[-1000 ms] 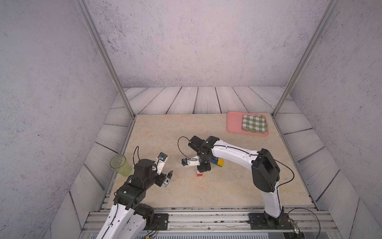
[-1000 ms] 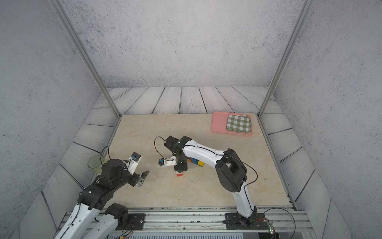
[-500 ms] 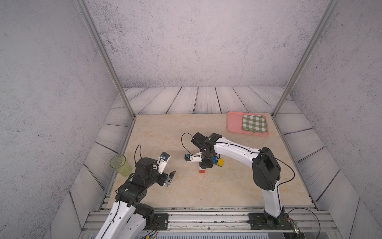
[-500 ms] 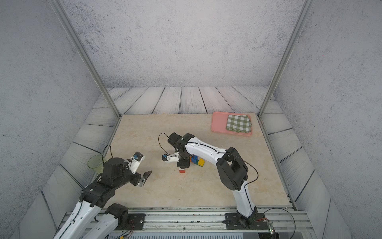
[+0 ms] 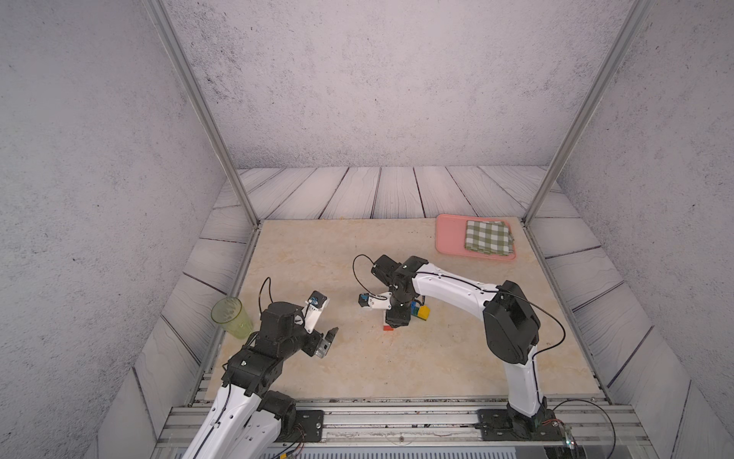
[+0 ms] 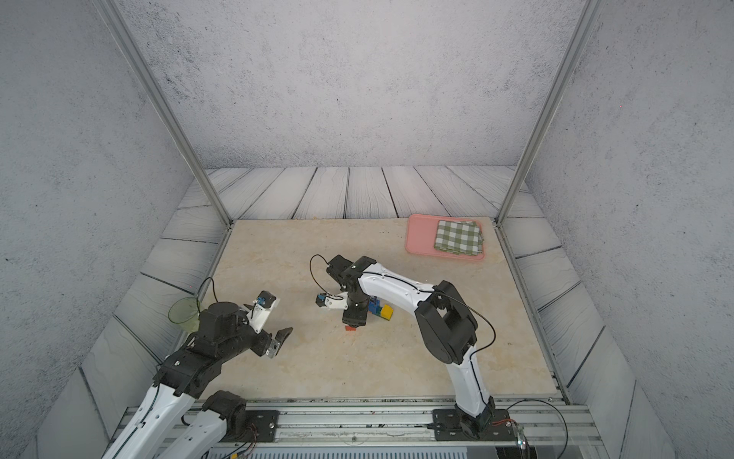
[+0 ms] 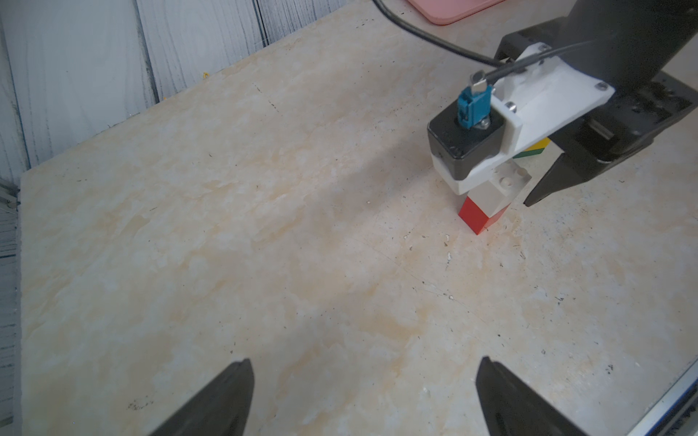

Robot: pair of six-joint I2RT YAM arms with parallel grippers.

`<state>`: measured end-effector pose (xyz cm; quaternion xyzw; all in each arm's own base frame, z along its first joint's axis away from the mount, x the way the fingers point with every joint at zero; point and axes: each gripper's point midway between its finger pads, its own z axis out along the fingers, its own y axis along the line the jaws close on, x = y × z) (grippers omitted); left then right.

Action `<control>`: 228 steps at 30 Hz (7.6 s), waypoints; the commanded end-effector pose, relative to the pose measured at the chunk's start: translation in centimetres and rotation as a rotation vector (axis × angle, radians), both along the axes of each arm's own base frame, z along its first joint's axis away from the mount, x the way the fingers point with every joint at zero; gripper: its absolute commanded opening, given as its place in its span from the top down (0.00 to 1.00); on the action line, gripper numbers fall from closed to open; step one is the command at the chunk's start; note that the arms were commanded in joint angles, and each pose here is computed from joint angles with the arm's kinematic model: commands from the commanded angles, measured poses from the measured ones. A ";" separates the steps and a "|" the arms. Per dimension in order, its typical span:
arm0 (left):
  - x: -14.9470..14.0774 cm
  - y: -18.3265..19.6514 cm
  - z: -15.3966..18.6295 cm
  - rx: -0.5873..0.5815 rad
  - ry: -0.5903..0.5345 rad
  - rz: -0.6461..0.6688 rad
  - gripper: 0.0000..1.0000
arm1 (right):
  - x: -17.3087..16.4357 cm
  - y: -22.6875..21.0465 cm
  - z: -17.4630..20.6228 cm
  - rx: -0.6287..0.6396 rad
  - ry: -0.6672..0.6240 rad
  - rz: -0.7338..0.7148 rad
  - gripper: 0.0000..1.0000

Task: Assemble a fork with lego
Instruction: Assemble the lego brick with the lego brick, then pick up the lego brick from the center of the board, then assemble the lego brick with the lego brick.

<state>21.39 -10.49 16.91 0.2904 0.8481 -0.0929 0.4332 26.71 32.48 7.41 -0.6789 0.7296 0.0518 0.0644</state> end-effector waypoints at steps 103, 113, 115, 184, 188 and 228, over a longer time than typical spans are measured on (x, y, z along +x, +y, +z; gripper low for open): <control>-0.3 -1.2 1.3 0.058 -0.026 -0.106 0.02 | 1.5 -2.9 12.3 0.154 -0.150 -0.023 1.00; -0.5 -0.6 0.5 0.074 -0.032 -0.085 0.02 | 0.3 -1.0 10.2 0.095 -0.117 0.062 1.00; -0.7 -0.5 0.2 0.077 -0.024 -0.086 0.02 | 0.1 -0.7 9.5 0.081 -0.105 0.072 1.00; -0.7 -0.2 -1.4 0.082 -0.003 -0.065 0.02 | -1.1 -0.2 1.1 -0.092 -0.011 0.142 1.00; -0.7 -0.2 -1.4 0.083 -0.002 -0.067 0.02 | -1.4 -0.1 0.5 -0.087 0.005 0.144 1.00; -0.1 -0.8 0.6 0.032 -0.039 -0.066 0.02 | 1.5 0.9 9.2 0.178 -0.007 -0.162 1.00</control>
